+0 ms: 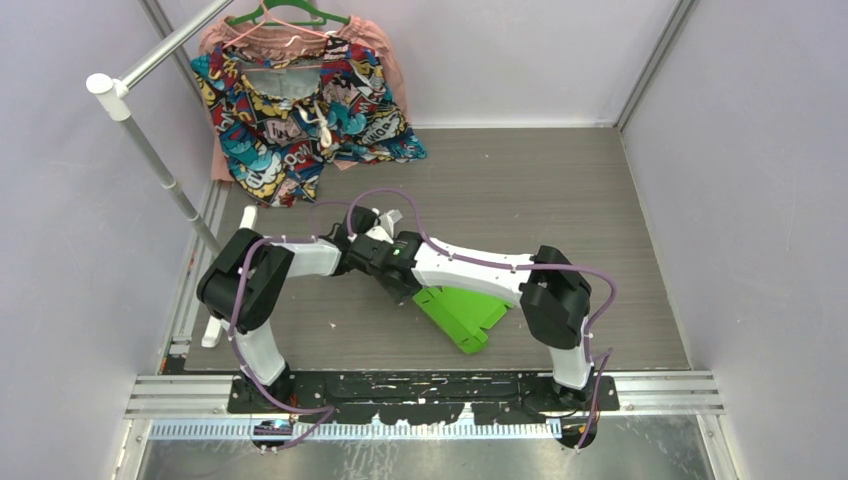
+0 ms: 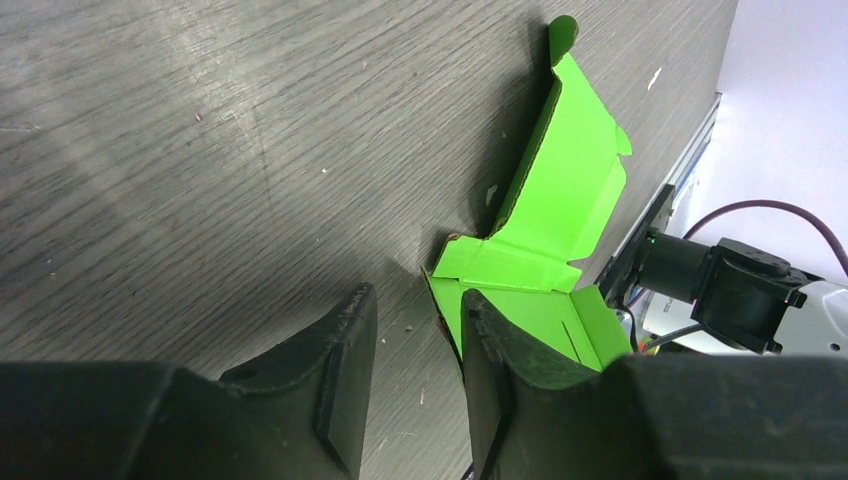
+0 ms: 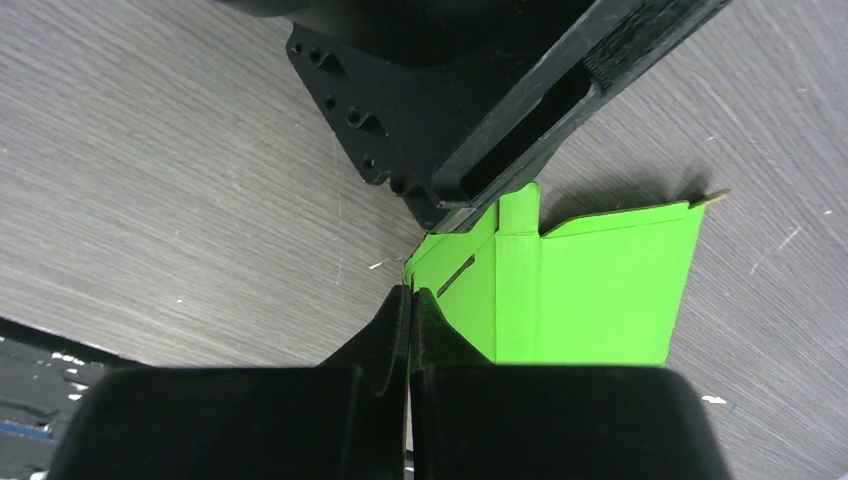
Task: Fold the paper box
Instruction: Fold the paper box at the center of the board.
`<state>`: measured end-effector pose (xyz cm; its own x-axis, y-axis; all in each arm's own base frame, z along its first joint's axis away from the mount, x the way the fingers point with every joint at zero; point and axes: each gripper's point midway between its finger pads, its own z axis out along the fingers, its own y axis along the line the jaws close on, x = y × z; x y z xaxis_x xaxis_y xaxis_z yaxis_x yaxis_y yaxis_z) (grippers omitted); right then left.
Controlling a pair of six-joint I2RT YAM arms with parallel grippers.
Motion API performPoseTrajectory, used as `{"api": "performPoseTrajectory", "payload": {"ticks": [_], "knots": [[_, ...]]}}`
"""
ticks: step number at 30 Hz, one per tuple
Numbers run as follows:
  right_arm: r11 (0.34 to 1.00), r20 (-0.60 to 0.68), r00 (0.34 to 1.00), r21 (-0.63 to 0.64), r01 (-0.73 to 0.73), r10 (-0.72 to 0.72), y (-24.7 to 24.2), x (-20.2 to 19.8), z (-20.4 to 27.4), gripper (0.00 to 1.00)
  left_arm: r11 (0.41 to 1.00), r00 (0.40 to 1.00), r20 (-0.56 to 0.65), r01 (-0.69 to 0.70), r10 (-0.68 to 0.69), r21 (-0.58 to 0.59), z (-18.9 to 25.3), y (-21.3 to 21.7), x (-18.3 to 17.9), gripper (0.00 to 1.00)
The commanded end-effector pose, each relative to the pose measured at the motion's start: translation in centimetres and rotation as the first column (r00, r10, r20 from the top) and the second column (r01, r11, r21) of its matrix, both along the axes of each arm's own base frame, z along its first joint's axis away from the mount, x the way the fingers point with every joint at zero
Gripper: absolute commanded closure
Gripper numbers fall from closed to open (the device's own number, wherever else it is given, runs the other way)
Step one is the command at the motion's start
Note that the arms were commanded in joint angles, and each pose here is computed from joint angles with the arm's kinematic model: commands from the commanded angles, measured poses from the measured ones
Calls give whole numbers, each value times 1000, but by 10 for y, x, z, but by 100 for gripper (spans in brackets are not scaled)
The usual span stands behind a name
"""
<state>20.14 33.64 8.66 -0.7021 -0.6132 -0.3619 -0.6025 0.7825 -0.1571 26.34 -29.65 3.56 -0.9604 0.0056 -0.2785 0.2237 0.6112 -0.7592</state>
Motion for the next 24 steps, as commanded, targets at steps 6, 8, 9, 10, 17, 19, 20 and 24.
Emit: {"api": "performPoseTrajectory", "payload": {"ticks": [6, 8, 9, 10, 17, 19, 20, 24], "knots": [[989, 279, 949, 31, 144, -147, 4, 36, 19, 99, 999, 999, 35, 24, -23, -31, 9, -9, -4, 63], [985, 299, 939, 32, 171, -173, 1, 39, 19, 99, 999, 999, 33, 22, -21, -30, 8, -8, -4, 63], [982, 315, 931, 28, 186, -185, -1, 41, 20, 99, 999, 999, 33, 23, -22, -30, 8, -9, -4, 63], [981, 324, 927, 22, 195, -191, -2, 43, 20, 99, 999, 999, 32, 24, -23, -31, 9, -9, -5, 63], [965, 386, 893, -28, 261, -231, -12, 52, 19, 99, 999, 999, 36, 27, -25, -35, 14, -10, -6, 63], [962, 399, 887, -37, 271, -234, -14, 53, 20, 99, 999, 999, 38, 29, -27, -37, 15, -10, -6, 63], [961, 404, 884, -37, 273, -235, -15, 54, 21, 99, 999, 999, 39, 31, -29, -37, 16, -11, -7, 63], [956, 446, 861, -40, 291, -244, -21, 58, 28, 99, 999, 999, 44, 32, -30, -37, 19, -11, -8, 63]]}}
